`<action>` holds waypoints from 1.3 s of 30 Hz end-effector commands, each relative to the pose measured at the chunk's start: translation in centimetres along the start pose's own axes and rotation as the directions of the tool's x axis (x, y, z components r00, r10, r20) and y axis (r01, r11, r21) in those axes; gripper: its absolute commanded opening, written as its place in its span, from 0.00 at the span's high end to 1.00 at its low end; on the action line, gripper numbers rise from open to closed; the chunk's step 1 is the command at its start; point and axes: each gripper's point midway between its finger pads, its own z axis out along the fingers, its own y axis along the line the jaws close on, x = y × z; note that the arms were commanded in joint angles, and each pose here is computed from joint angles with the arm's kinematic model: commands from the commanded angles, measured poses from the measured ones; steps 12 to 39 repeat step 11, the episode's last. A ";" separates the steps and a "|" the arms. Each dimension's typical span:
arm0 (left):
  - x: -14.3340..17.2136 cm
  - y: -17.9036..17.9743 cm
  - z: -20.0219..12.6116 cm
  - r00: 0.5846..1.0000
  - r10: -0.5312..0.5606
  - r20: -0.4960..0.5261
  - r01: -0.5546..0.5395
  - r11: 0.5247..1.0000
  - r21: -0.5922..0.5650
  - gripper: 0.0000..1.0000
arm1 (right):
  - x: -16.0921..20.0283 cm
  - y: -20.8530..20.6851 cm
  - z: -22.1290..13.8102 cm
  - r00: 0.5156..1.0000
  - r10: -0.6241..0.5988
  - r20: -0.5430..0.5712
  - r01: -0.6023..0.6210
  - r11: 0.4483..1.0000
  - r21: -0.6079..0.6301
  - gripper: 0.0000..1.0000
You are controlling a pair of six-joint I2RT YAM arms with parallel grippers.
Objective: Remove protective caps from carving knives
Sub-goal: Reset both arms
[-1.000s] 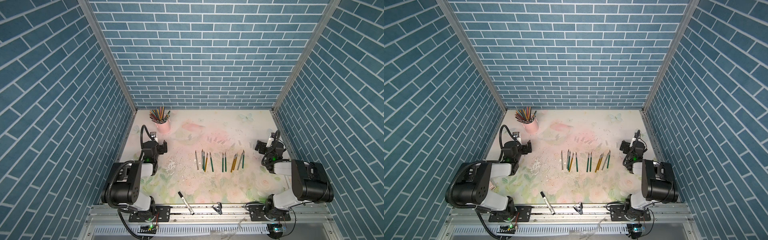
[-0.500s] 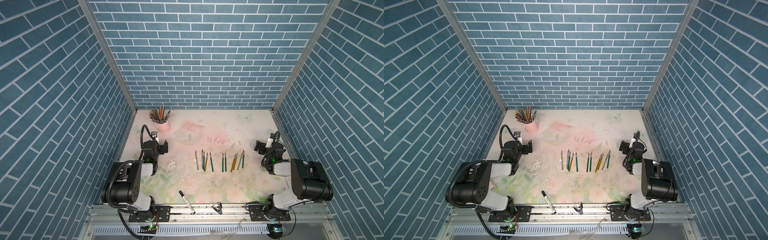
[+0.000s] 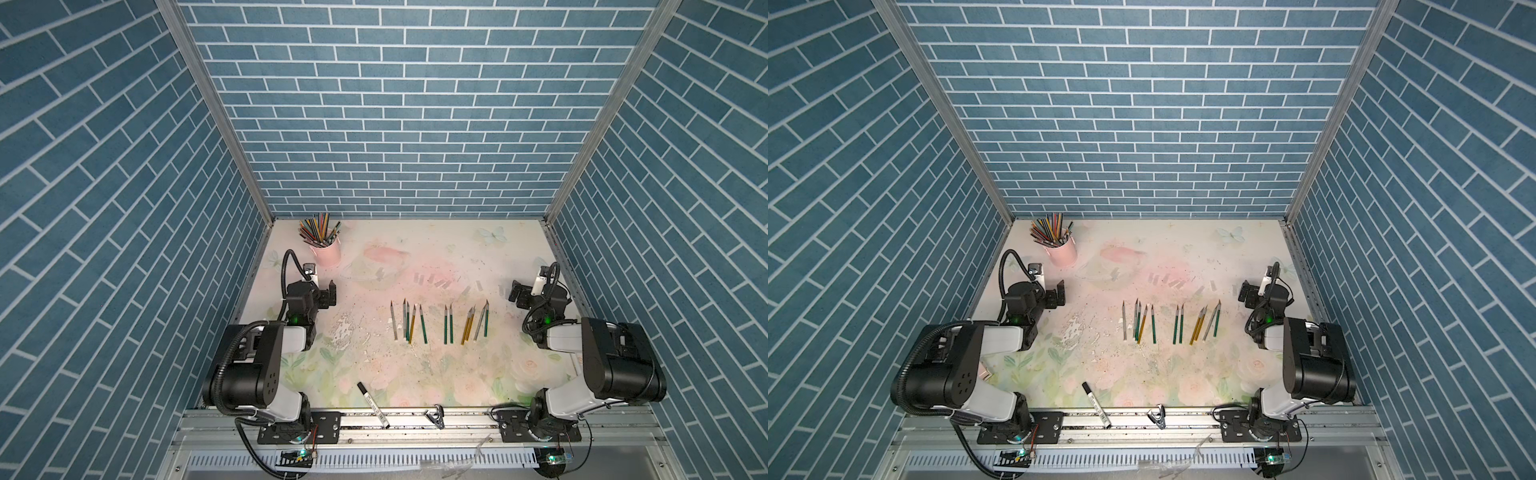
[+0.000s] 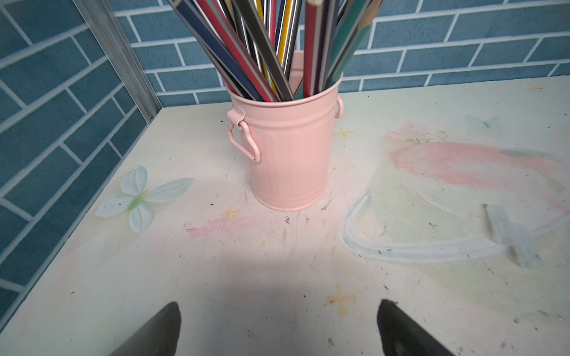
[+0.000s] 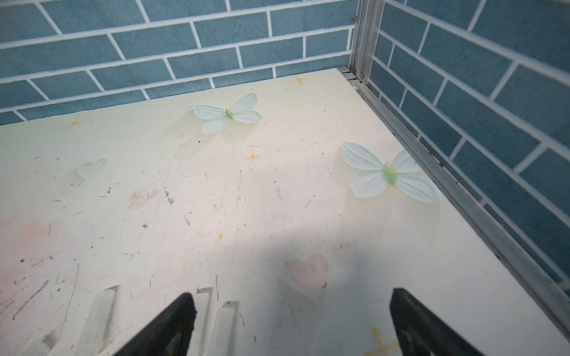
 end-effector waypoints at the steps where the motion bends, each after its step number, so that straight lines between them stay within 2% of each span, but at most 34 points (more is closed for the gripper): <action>1: -0.7 0.1 0.2 1.000 0.011 0.020 -0.011 1.000 0.000 0.01 | -0.7 0.3 0.1 0.999 -0.047 0.024 0.047 0.999 -0.009 0.01; 39: -0.7 0.1 0.3 1.000 0.011 0.015 -0.011 1.000 -0.002 0.01 | -0.8 0.3 0.1 0.999 -0.046 0.025 0.047 0.999 -0.006 0.01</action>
